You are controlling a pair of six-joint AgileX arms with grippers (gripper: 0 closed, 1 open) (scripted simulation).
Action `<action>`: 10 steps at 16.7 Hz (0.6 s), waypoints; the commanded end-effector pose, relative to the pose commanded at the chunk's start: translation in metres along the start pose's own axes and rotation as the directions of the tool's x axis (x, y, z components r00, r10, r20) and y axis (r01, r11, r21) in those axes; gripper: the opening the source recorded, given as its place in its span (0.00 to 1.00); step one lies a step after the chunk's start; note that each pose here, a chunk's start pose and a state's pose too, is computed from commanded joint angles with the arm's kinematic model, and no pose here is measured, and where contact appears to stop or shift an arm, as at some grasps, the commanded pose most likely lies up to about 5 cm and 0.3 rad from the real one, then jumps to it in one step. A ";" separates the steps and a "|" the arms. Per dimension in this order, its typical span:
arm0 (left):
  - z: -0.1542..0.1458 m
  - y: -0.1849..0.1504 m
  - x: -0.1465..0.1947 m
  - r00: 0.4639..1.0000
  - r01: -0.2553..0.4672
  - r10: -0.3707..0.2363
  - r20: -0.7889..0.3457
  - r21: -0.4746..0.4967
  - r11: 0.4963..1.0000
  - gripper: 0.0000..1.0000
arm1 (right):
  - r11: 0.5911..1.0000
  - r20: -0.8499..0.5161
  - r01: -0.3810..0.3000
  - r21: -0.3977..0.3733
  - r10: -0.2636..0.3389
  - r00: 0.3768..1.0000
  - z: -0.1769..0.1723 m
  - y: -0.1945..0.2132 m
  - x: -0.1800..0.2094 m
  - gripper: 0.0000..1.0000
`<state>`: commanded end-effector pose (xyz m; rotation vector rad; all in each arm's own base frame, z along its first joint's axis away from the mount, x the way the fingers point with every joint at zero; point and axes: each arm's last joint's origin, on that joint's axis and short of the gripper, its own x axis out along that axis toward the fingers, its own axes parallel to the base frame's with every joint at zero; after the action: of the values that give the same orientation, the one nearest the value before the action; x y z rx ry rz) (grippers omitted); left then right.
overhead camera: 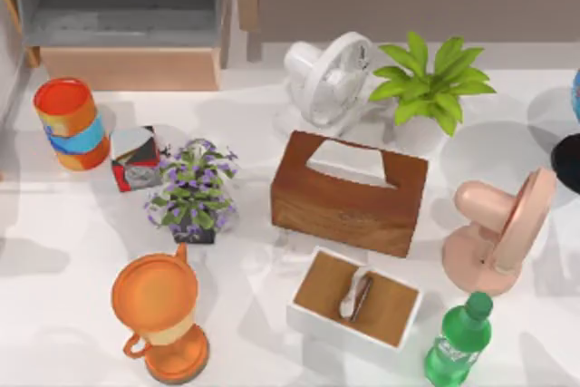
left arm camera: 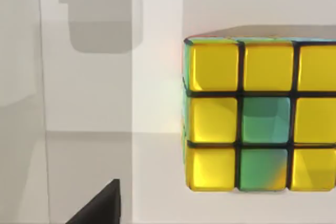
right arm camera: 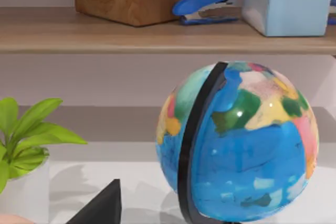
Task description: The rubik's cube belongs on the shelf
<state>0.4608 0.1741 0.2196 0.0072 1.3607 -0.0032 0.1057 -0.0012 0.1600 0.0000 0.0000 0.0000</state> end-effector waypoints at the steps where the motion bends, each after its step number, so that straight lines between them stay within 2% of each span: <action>1: 0.000 -0.001 0.001 1.000 0.003 -0.003 -0.010 -0.004 1.000 1.00 | 1.000 0.000 0.000 0.000 0.000 1.000 0.000 0.000 0.000 1.00; 7: -0.001 0.000 0.001 1.000 0.002 -0.002 -0.008 -0.008 1.000 1.00 | 1.000 0.000 0.000 0.000 0.000 1.000 0.000 0.000 0.000 1.00; 10: 0.003 -0.027 -0.015 1.000 -0.003 0.003 -0.004 -0.006 1.000 1.00 | 1.000 0.000 0.000 0.000 0.000 1.000 0.000 0.000 0.000 1.00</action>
<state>0.4601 0.1472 0.2351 0.0039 1.3648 0.0032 0.1057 -0.0012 0.1600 0.0000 0.0000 0.0000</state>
